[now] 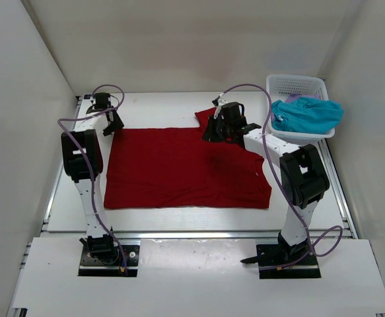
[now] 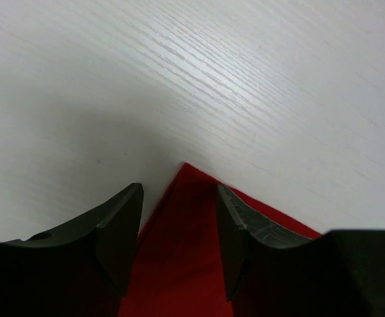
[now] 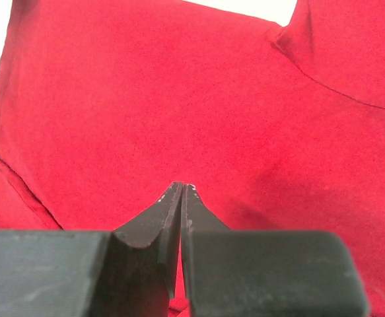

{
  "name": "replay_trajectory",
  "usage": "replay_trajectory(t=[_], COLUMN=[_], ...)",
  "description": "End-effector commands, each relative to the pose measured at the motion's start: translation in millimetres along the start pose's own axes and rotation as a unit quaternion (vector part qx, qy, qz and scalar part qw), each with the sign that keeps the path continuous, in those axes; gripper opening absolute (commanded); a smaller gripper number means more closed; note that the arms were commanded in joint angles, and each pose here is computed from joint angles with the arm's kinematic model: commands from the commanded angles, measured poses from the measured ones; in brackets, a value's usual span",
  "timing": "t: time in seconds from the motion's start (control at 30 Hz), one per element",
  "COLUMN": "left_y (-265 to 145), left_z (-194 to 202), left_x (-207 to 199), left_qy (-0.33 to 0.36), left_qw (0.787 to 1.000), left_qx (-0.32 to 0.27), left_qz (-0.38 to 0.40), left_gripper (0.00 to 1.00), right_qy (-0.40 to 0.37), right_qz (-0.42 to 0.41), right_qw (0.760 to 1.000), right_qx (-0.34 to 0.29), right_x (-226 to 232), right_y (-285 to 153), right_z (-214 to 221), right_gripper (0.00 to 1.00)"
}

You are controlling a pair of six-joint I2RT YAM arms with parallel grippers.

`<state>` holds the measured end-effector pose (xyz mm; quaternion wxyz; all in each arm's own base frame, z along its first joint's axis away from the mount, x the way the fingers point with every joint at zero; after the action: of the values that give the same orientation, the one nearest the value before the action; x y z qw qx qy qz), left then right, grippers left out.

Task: Fold and stack the t-shirts
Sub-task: Grap the side of the flattened tshirt furthest away from the robot with both arms

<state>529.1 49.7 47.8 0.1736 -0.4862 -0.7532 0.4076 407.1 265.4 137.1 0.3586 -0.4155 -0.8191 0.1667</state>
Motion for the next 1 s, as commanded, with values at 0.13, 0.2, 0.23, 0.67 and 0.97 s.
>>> replay_trajectory(t=[0.13, 0.2, 0.23, 0.67, 0.97], left_y=[-7, -6, -5, -13, -45], left_z=[-9, -8, -3, -8, -25], left_x=[-9, -7, -4, -10, -25], left_qy=[0.039, 0.038, 0.038, 0.040, 0.017], left_qw=[0.999, 0.999, 0.999, 0.999, 0.997], left_qx=[0.005, 0.006, 0.011, -0.006, -0.058], left_qz=[-0.010, -0.007, -0.009, 0.008, 0.056], left_gripper=[0.56, 0.55, 0.53, 0.02, 0.00], right_qy=[-0.013, -0.008, -0.006, 0.008, 0.041], right_qz=[-0.020, -0.021, -0.023, 0.024, 0.164], right_qw=[0.999, 0.998, 0.998, 0.994, 0.983], right_qx=[-0.044, -0.054, -0.054, -0.104, -0.075], right_x=[11, 10, 12, -39, -162], right_y=[-12, -14, -16, -19, 27], right_z=[-25, -33, -35, -83, -124], right_gripper=[0.03, 0.03, 0.03, 0.25, 0.40])
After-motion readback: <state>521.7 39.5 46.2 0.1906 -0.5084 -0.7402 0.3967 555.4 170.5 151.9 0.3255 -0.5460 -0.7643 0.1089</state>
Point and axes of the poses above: each gripper's point midway between its finger pads, its own y axis out along the fingers, its own x axis along the line the jaws close on, z = x × y, the point moved 3 cm from there along -y, back along the fingers
